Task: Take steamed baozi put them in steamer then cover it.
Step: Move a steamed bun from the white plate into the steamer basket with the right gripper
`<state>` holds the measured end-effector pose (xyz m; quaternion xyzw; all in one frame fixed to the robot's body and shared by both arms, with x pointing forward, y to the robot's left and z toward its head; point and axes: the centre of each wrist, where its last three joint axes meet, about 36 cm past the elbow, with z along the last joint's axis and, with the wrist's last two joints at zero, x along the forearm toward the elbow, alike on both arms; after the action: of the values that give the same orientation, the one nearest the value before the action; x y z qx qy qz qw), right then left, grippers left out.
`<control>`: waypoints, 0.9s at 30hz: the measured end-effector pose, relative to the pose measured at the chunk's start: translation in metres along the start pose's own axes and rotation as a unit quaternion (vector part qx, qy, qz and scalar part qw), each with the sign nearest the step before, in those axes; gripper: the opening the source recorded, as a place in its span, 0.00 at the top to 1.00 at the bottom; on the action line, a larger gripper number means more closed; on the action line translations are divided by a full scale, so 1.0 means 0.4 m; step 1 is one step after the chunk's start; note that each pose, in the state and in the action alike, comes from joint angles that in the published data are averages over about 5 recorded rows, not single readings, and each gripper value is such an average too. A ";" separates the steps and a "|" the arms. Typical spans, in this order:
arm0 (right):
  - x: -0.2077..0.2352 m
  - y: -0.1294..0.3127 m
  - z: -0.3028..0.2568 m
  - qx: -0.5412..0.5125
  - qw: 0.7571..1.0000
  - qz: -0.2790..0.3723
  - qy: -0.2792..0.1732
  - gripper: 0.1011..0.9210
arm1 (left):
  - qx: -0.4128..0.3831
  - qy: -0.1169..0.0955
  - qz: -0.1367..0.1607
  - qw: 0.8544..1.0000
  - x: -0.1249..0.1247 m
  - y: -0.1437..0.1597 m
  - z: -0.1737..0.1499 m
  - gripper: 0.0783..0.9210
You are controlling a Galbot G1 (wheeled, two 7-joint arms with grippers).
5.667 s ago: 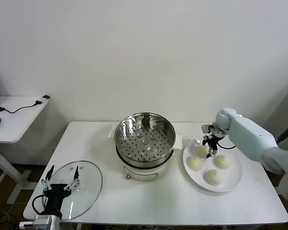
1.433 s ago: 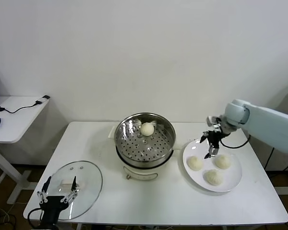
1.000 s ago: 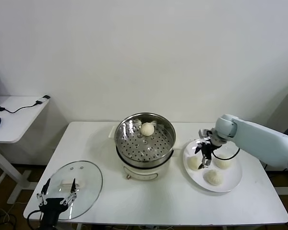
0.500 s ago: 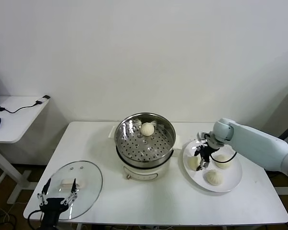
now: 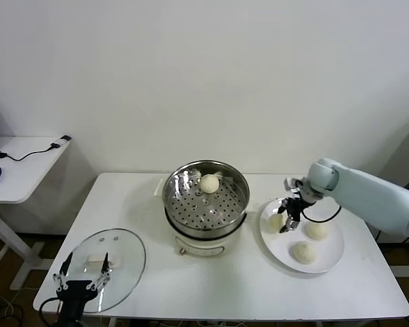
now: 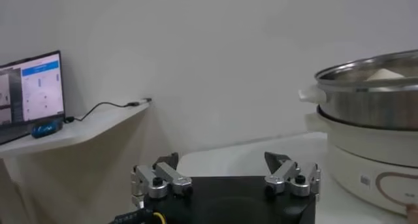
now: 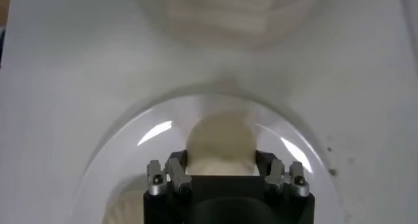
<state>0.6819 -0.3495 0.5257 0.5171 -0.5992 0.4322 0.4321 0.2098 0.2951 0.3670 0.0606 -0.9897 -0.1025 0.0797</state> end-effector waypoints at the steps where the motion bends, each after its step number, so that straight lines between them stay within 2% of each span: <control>1: 0.030 -0.011 -0.009 0.003 1.000 0.005 -0.001 0.30 | 0.000 0.000 0.001 1.000 0.000 -0.001 -0.001 0.12; 8: 0.229 -0.071 -0.123 0.025 0.999 0.038 -0.014 0.30 | 0.002 -0.005 0.009 1.000 -0.005 -0.013 -0.005 0.12; 14: 0.324 -0.098 -0.267 0.043 0.997 0.053 -0.035 0.30 | 0.003 -0.009 0.017 1.000 -0.009 -0.023 -0.007 0.12; 20: 0.337 -0.108 -0.444 0.072 0.995 0.058 -0.048 0.30 | 0.001 -0.014 0.025 1.000 -0.007 -0.028 -0.011 0.12; 27: 0.274 -0.101 -0.634 0.106 0.992 0.051 -0.051 0.30 | 0.001 -0.016 0.032 0.999 -0.005 -0.034 -0.014 0.12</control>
<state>0.7298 -0.1357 0.6985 0.5502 -0.5972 0.4874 0.3210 0.2142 0.2809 0.3691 0.0278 -0.9923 -0.1002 0.0673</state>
